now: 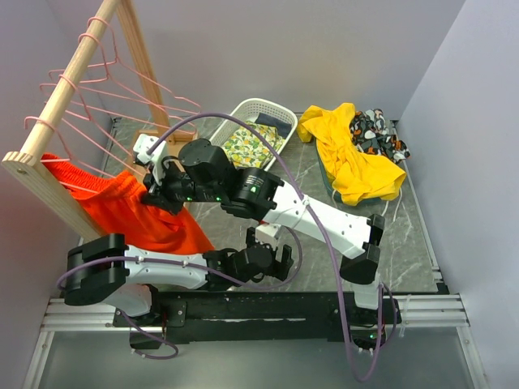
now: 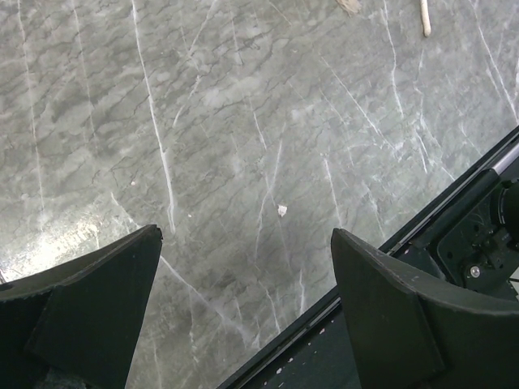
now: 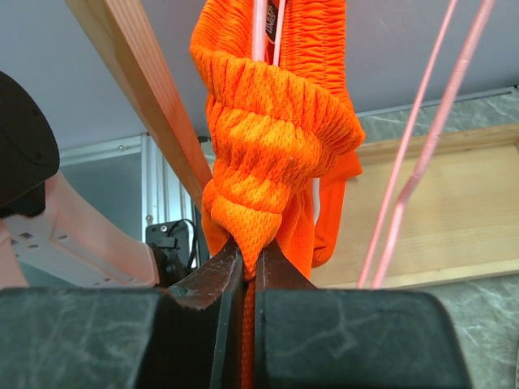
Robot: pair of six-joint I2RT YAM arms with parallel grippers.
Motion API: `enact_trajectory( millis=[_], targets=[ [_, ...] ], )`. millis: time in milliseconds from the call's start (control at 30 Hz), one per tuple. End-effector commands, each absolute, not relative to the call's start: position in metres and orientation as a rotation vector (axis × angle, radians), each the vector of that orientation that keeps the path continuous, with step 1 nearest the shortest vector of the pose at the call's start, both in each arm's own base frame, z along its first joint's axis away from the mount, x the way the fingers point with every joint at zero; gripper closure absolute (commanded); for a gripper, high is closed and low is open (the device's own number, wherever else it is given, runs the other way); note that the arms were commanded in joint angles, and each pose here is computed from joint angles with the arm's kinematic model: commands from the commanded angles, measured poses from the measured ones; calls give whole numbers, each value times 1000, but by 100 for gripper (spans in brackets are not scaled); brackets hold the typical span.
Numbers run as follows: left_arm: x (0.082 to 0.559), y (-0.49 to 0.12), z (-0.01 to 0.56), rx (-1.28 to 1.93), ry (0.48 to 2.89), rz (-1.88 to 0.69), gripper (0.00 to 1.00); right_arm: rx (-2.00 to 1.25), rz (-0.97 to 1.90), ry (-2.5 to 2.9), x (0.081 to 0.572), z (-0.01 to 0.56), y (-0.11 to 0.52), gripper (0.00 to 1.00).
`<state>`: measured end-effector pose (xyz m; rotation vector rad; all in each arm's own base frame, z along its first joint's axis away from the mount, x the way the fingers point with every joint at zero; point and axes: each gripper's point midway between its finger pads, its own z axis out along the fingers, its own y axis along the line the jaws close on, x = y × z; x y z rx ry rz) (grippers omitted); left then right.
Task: Place the shorts on the hanger
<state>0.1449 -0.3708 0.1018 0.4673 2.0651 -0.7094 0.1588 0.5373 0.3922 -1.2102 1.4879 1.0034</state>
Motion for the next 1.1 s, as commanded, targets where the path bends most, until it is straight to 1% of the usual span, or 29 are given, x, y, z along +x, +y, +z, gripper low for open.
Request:
enact_trajectory(
  millis=[0, 33, 67, 133, 167, 233, 267, 333, 367, 400, 433, 500, 533, 600, 633, 667, 733, 767, 833, 867, 933, 967, 1033, 1067],
  targets=[
    [148, -376, 106, 429, 2052, -747, 9, -1145, 1043, 1320, 155, 442, 538, 97],
    [147, -376, 104, 431, 2056, -745, 9, -1146, 1040, 1322, 156, 442, 537, 94],
    [147, -376, 105, 428, 2055, -748, 9, -1146, 1038, 1322, 155, 443, 535, 82],
    [147, -375, 102, 428, 2059, -743, 8, -1150, 1029, 1329, 155, 442, 531, 67],
    [148, -374, 102, 425, 2057, -742, 7, -1140, 1029, 1322, 154, 450, 524, 55],
    [148, -374, 102, 424, 2056, -743, 7, -1138, 1026, 1323, 152, 452, 518, 45],
    [148, -375, 102, 424, 2055, -741, 7, -1123, 1029, 1310, 149, 463, 508, 37],
    [148, -376, 103, 426, 2057, -741, 7, -1121, 1027, 1311, 146, 466, 500, 30],
    [149, -377, 104, 425, 2055, -741, 7, -1098, 1032, 1299, 143, 478, 488, 25],
    [149, -377, 104, 422, 2056, -738, 7, -1099, 1024, 1313, 144, 474, 483, 22],
    [150, -377, 105, 417, 2056, -734, 7, -1080, 1028, 1293, 139, 487, 469, 18],
    [152, -378, 108, 400, 2054, -738, 7, -1063, 1019, 1318, 139, 480, 458, 14],
    [152, -377, 107, 396, 2056, -732, 7, -1027, 1022, 1298, 136, 494, 441, 9],
    [154, -376, 111, 373, 2053, -737, 5, -999, 1002, 1331, 137, 485, 429, 5],
    [155, -375, 113, 362, 2052, -731, 4, -960, 1002, 1316, 135, 497, 410, 1],
    [157, -372, 111, 346, 2065, -718, 2, -923, 970, 1365, 142, 484, 404, 0],
    [162, -369, 117, 310, 2060, -712, 1, -840, 928, 1370, 146, 491, 376, 0],
    [164, -366, 117, 283, 2070, -708, 3, -802, 920, 1427, 150, 474, 372, 0],
    [167, -361, 124, 243, 2068, -726, 3, -666, 856, 1462, 163, 476, 338, 0],
    [172, -358, 128, 216, 2067, -723, 4, -630, 835, 1520, 168, 455, 332, 0],
    [175, -351, 134, 180, 2065, -725, 4, -486, 778, 1563, 180, 447, 299, 0],
    [179, -348, 137, 162, 2062, -723, 4, -430, 744, 1633, 189, 420, 290, 0],
    [182, -342, 144, 141, 2055, -705, 4, -291, 709, 1666, 198, 407, 258, 0],
    [184, -339, 145, 131, 2054, -694, 4, -211, 681, 1733, 208, 376, 245, 0]
  ],
)
